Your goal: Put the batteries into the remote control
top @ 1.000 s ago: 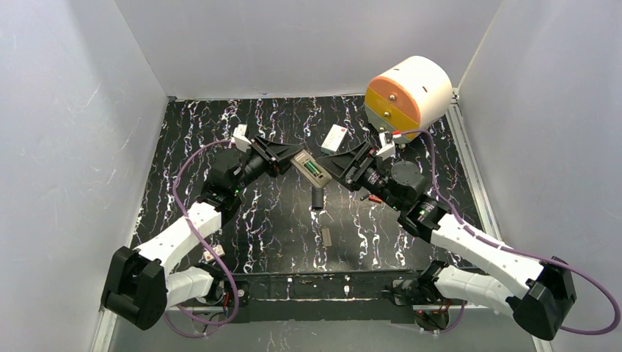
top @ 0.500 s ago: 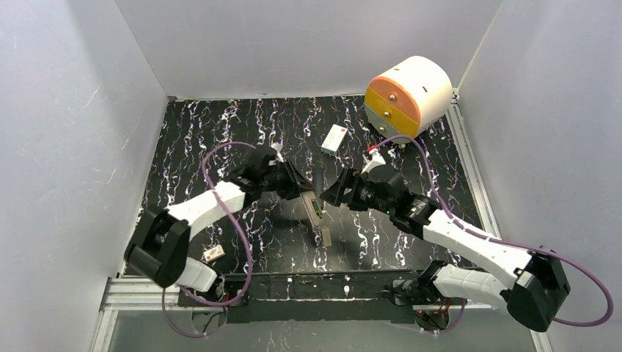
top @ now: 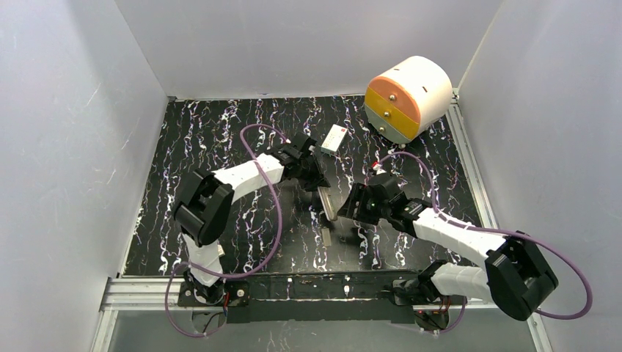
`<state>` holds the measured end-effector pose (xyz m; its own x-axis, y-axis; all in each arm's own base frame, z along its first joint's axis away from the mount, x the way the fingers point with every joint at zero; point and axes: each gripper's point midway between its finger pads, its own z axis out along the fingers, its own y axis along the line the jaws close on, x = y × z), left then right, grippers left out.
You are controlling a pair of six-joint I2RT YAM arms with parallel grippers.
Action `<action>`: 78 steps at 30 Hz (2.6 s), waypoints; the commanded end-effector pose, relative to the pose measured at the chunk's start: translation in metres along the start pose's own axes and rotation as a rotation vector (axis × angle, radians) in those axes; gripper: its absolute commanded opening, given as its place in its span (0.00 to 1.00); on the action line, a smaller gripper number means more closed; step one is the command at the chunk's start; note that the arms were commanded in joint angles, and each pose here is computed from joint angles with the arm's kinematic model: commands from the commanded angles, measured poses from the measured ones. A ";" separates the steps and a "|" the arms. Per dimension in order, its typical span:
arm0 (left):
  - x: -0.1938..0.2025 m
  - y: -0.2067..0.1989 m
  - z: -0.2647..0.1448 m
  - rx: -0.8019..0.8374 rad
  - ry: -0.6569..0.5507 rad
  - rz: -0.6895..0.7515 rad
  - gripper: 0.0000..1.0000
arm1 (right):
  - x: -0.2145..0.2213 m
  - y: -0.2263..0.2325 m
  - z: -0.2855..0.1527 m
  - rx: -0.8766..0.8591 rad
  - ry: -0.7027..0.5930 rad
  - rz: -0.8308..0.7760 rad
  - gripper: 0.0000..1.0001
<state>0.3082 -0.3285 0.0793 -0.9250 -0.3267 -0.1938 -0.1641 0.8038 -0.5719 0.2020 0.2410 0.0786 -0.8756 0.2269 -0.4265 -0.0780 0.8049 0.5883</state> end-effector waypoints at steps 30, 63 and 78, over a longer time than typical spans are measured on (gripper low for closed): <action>0.005 -0.030 -0.116 0.173 -0.145 0.343 0.00 | -0.099 -0.093 -0.001 0.542 -0.166 -0.105 0.62; 0.039 -0.067 -0.169 0.616 -0.181 0.636 0.00 | -0.103 -0.093 0.044 0.569 -0.043 -0.175 0.48; 0.038 -0.058 -0.168 0.583 -0.202 0.613 0.00 | -0.078 -0.083 0.063 0.598 0.017 -0.086 0.22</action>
<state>0.2254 -0.3139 0.2212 -0.7482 -0.0106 -0.6633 0.5729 0.4939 -0.6541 0.3102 0.1801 0.0209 -0.8783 0.1036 -0.4667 0.0850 0.9945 0.0609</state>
